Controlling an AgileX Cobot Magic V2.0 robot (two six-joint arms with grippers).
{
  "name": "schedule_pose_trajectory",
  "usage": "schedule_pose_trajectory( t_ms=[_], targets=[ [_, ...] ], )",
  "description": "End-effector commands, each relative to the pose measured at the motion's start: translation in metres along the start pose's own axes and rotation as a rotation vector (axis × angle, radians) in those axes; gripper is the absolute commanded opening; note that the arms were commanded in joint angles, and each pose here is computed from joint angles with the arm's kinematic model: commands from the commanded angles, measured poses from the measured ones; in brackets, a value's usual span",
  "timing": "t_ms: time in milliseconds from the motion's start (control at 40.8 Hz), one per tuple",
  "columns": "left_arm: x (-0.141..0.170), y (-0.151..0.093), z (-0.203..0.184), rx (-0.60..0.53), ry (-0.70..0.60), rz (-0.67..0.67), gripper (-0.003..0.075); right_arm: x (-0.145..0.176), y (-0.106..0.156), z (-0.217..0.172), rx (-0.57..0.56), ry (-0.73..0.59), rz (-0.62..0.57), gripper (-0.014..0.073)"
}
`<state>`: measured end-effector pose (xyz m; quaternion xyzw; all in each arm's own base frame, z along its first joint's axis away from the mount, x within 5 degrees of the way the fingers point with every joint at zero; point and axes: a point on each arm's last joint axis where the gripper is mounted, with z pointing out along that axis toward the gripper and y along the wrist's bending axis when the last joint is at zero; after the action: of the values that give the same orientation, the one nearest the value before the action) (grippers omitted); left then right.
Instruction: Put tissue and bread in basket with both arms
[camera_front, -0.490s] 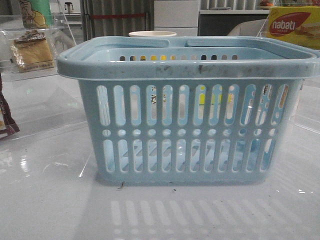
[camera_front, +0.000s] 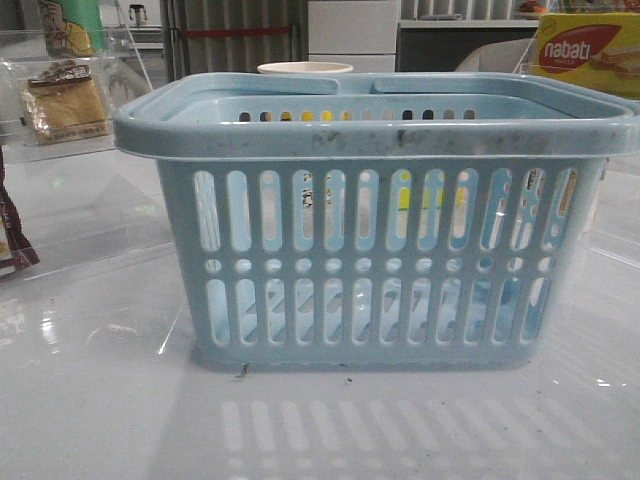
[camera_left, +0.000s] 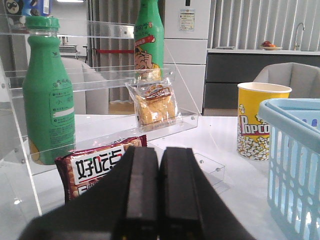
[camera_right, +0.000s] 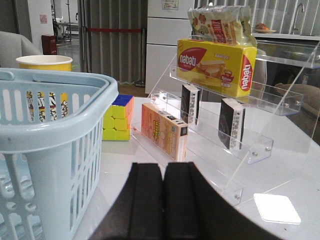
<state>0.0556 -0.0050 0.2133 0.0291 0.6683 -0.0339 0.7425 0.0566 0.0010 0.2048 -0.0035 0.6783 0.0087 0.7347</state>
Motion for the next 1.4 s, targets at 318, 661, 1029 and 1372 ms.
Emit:
schedule_pose_trajectory(
  t_ms=[318,661,1029,1372],
  targets=[
    [-0.015,0.000,-0.003,0.001,-0.185,-0.012,0.0092,-0.018,0.000,-0.003,0.008,-0.175,0.002,0.0056],
    [-0.088,-0.001,-0.011,0.000,-0.235,0.070,0.0092,-0.097,0.001,-0.014,0.001,-0.182,0.012,0.0056],
    [-0.166,-0.002,0.018,0.018,-0.018,-0.013,0.0092,-0.157,0.002,0.022,-0.005,0.112,0.012,0.0056],
    [-0.138,-0.002,0.070,0.019,0.292,-0.012,0.0092,-0.127,0.002,0.069,-0.004,0.443,0.014,0.0056]
  ],
)
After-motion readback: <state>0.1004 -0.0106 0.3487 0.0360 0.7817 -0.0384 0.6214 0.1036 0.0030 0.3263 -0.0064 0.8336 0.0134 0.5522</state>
